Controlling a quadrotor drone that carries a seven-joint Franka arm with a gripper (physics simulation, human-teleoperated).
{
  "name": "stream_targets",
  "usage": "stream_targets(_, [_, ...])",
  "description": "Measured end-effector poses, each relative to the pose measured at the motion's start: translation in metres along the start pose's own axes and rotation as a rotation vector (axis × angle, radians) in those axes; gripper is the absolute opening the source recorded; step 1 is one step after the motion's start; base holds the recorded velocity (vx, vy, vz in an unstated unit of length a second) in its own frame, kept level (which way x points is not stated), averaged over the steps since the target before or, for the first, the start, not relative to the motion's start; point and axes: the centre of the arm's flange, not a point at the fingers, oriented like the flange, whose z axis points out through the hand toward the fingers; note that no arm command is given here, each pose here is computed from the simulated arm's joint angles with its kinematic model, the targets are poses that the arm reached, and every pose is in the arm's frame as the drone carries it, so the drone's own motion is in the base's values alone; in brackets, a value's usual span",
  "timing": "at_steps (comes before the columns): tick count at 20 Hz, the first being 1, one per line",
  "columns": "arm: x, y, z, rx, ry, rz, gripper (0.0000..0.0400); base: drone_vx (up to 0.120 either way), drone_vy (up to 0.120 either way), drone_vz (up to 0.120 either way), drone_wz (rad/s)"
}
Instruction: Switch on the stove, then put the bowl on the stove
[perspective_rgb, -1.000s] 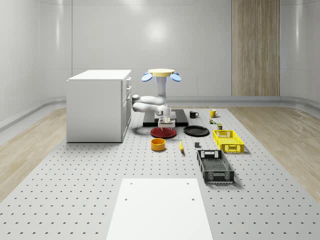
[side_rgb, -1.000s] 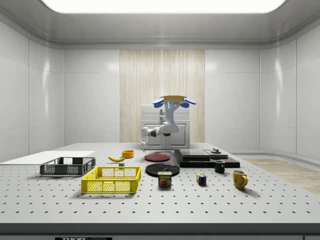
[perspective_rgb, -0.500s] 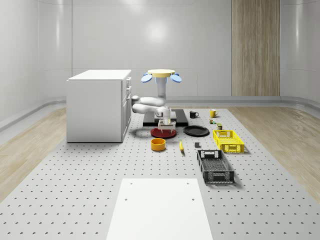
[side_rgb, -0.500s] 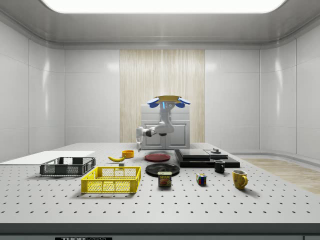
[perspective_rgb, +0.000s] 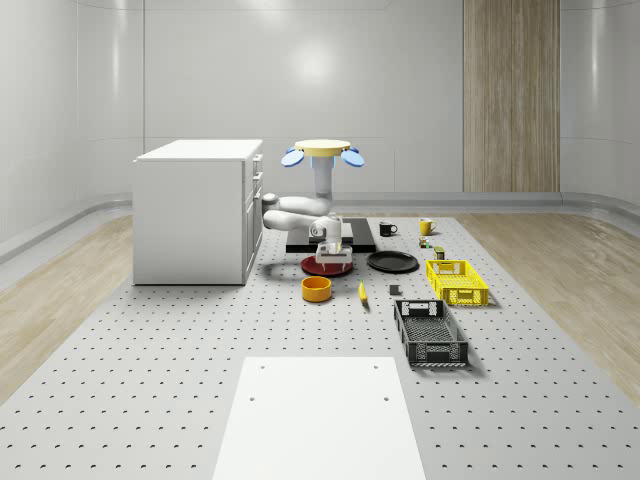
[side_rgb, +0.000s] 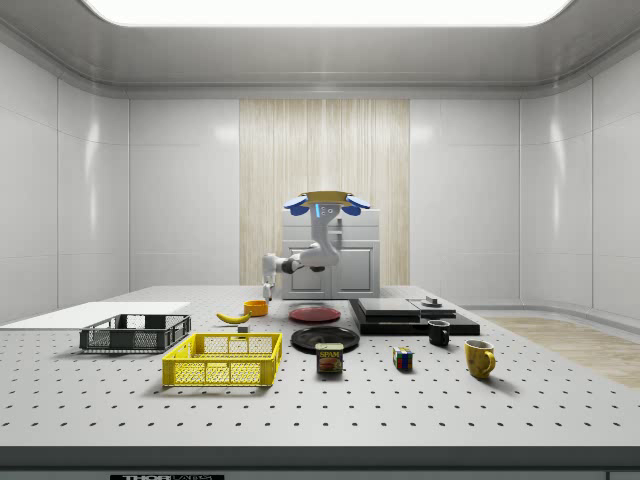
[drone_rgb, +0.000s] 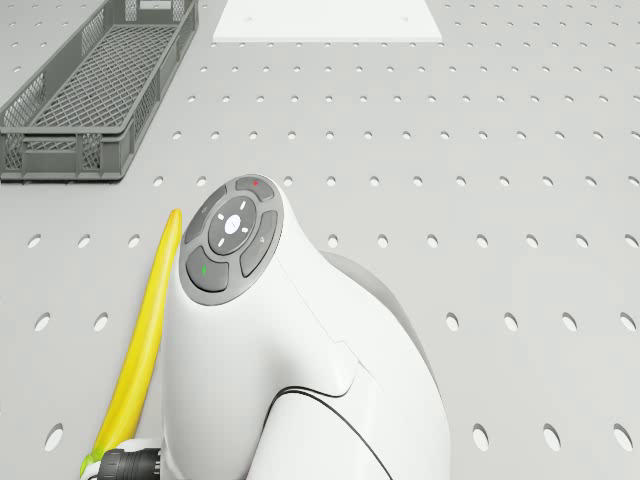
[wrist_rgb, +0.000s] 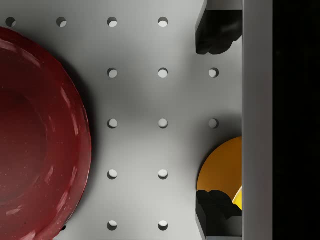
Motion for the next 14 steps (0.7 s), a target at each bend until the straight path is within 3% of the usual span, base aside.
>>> stream_targets(14, [0.0000, 0.0000, 0.0000, 0.000, 0.000, 0.000, 0.0400, 0.120, 0.000, 0.000, 0.000])
